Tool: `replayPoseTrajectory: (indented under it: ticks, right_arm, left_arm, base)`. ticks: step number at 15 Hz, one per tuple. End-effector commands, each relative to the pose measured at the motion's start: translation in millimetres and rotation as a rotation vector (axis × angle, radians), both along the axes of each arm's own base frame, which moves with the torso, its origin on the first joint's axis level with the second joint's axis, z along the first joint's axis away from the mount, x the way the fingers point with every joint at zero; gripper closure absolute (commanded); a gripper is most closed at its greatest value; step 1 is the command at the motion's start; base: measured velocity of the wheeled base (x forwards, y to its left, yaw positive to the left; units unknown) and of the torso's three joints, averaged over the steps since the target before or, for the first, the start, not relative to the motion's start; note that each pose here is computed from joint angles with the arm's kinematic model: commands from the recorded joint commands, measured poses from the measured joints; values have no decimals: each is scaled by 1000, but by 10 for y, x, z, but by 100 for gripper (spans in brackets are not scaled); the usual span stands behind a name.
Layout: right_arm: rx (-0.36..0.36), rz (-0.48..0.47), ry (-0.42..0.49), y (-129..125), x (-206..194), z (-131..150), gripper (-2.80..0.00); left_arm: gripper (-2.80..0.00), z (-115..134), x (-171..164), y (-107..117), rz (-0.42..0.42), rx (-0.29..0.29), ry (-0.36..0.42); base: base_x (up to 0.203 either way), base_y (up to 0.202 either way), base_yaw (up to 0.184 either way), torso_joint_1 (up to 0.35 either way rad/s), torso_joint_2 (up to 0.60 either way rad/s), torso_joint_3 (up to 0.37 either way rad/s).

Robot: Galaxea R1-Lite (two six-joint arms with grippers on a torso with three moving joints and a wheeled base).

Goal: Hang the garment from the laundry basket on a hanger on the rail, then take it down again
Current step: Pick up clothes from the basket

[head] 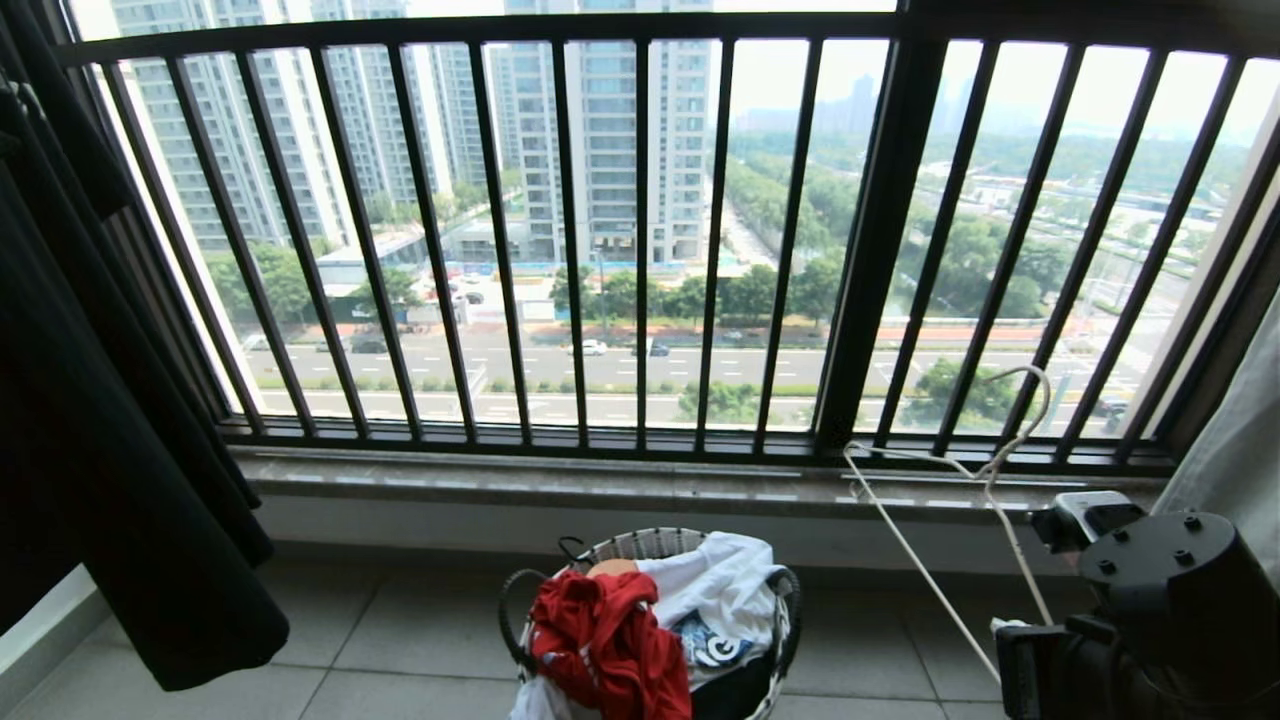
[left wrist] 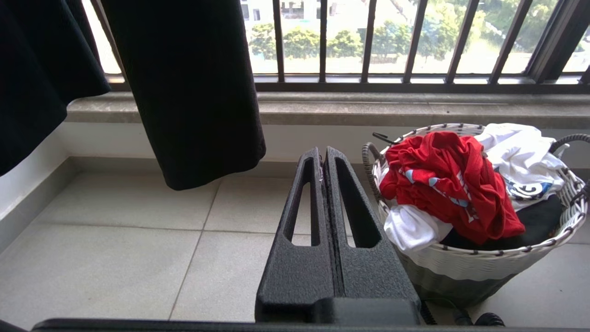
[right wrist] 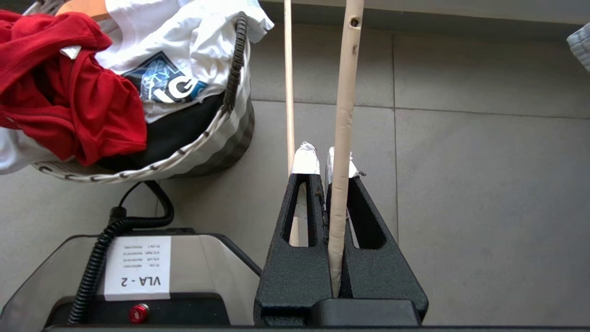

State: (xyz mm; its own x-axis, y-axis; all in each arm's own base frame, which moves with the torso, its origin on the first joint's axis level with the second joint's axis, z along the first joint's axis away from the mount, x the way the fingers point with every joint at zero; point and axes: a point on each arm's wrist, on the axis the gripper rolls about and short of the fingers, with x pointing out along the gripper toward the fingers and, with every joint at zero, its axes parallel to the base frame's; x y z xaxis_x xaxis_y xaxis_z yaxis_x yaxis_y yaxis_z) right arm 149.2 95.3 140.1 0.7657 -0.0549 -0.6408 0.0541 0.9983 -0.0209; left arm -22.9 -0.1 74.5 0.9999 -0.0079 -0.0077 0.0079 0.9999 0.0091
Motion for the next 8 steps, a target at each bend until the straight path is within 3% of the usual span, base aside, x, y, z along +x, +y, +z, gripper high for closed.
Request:
replayPoseTrajectory:
  ticks: [1, 8]
  right_arm:
    - [11, -3, -23, -21, -29, 46, 0]
    - [27, -3, -55, -60, -81, 110, 0]
  left_arm:
    - [0, 0, 1, 0, 0, 0, 2]
    - [0, 0, 1, 0, 0, 0, 2]
  base:
    - [0, 0, 0, 0, 0, 0]
    - [0, 0, 0, 0, 0, 0]
